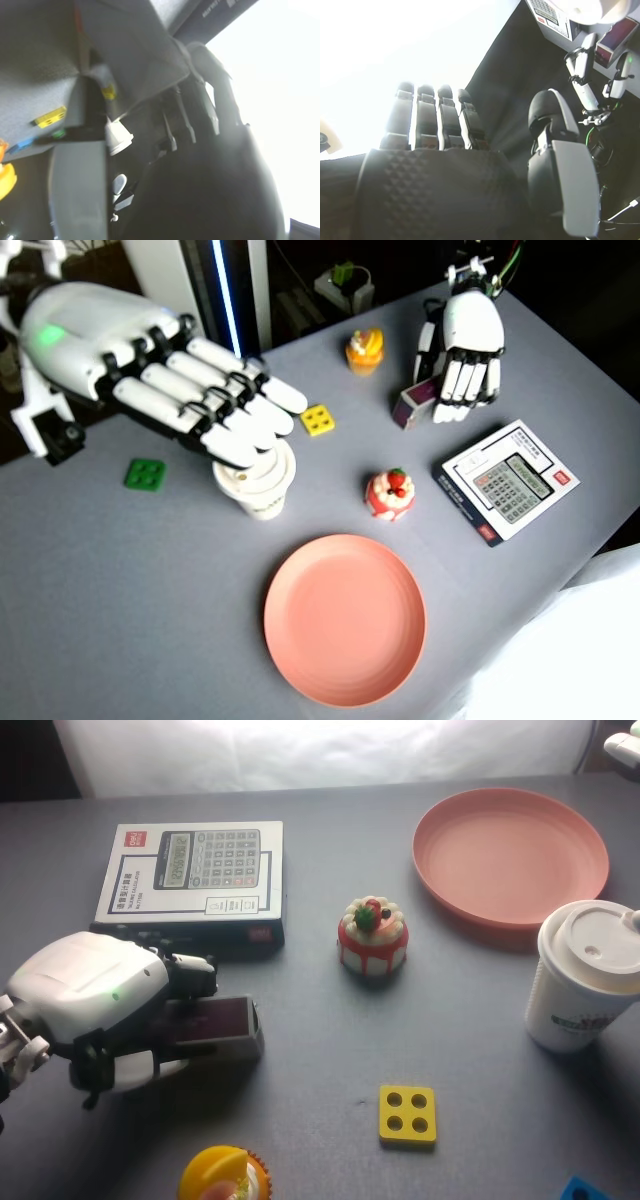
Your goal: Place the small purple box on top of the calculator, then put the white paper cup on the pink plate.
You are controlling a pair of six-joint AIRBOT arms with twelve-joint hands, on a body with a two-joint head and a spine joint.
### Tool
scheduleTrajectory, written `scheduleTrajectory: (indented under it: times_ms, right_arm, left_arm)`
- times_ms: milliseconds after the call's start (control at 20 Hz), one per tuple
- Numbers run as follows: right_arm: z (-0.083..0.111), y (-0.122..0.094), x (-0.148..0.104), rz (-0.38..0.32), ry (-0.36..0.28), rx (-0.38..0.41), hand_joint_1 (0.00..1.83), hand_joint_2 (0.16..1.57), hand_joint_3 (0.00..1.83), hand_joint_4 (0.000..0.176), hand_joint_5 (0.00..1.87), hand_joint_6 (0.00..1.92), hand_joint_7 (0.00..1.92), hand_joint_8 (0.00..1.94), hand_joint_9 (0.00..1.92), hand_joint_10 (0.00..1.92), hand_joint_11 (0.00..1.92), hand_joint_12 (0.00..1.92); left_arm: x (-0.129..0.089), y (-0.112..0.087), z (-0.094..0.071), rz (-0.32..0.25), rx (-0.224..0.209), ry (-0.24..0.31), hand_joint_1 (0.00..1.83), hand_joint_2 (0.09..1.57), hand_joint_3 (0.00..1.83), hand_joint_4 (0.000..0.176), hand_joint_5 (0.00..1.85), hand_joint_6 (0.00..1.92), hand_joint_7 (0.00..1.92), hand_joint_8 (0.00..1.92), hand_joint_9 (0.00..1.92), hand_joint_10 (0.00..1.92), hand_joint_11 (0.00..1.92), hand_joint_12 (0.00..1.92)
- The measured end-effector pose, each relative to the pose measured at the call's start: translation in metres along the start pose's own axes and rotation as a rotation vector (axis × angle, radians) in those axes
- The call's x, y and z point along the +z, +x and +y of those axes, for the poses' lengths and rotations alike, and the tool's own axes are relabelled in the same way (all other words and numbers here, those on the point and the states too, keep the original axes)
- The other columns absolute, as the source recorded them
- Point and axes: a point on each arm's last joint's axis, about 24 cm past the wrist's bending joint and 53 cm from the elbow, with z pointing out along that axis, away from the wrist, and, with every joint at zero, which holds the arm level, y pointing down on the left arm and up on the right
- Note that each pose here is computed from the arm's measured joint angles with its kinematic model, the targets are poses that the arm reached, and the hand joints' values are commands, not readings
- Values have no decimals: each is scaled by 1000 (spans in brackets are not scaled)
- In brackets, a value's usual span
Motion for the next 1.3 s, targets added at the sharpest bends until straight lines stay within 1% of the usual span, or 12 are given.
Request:
scheduleTrajectory:
  times_ms: [50,150,250,300,350,450,600,650,750,1000,1250,1300]
  right_arm:
    - [0,0,0,0,0,0,344,1256,3,0,0,0,0,0,0,0,0,0]
    - [-1,0,0,0,2,0,330,1261,5,0,0,0,0,0,0,0,0,0]
    - [-1,0,0,0,2,1,323,1256,3,0,0,0,0,0,0,0,0,0]
    - [-1,0,0,-1,3,1,308,1252,1,0,0,0,0,0,0,0,0,0]
    - [-2,0,0,-2,5,2,326,1253,1,0,0,0,0,0,0,0,0,0]
    - [-2,0,1,-3,6,3,304,1257,3,0,0,0,0,0,0,0,0,0]
    - [-3,0,1,-3,8,5,315,1263,5,0,0,0,0,0,0,0,0,0]
    - [-3,0,1,-3,8,5,309,1261,4,0,0,0,0,0,0,0,0,0]
    - [-3,1,1,-3,9,8,308,1261,3,0,0,0,0,0,0,0,0,0]
    - [-2,6,2,4,6,16,303,1260,2,0,0,0,0,0,0,0,0,0]
    - [-4,8,3,10,10,15,301,1248,0,0,0,0,0,0,0,0,0,0]
    - [-4,8,3,10,9,16,302,1251,0,0,0,0,0,0,0,0,0,0]
  left_arm:
    - [0,-1,0,-4,0,-1,1141,1162,0,0,889,1121,1018,1702,1152,1899,1250,1921]
    - [-1,-6,-1,-25,-13,-1,1126,1178,3,0,856,1172,962,1906,1174,1920,1301,1921]
    - [-6,-22,-12,-72,3,37,1127,1181,0,0,855,1170,901,1772,1082,1921,1192,1921]
    - [-9,-36,-15,-119,9,53,1197,1203,3,0,798,1239,822,1447,987,1910,1075,1921]
    - [-9,-49,-14,-163,1,52,1219,1210,0,0,798,1048,832,1508,963,1856,1036,1921]
    - [-9,-70,-5,-233,-20,28,1221,1199,0,0,798,1218,831,1322,1030,1764,1095,1921]
    - [0,-99,1,-334,-63,17,1223,1201,0,0,795,1231,823,1328,955,1812,1042,1921]
    - [2,-103,1,-346,-69,19,1240,1184,0,0,830,1003,889,1388,952,1671,980,1921]
    - [11,-113,4,-386,-104,14,1247,1169,0,0,853,933,930,1357,995,1576,983,1921]
    - [40,-115,38,-390,-215,-92,1246,1176,0,0,872,907,884,1419,912,1573,913,1921]
    - [65,-103,59,-337,-264,-174,1223,1181,2,0,828,1057,889,1333,873,1178,791,1660]
    - [69,-103,63,-332,-272,-187,1231,1197,1,0,796,1040,872,1410,894,1301,827,1759]
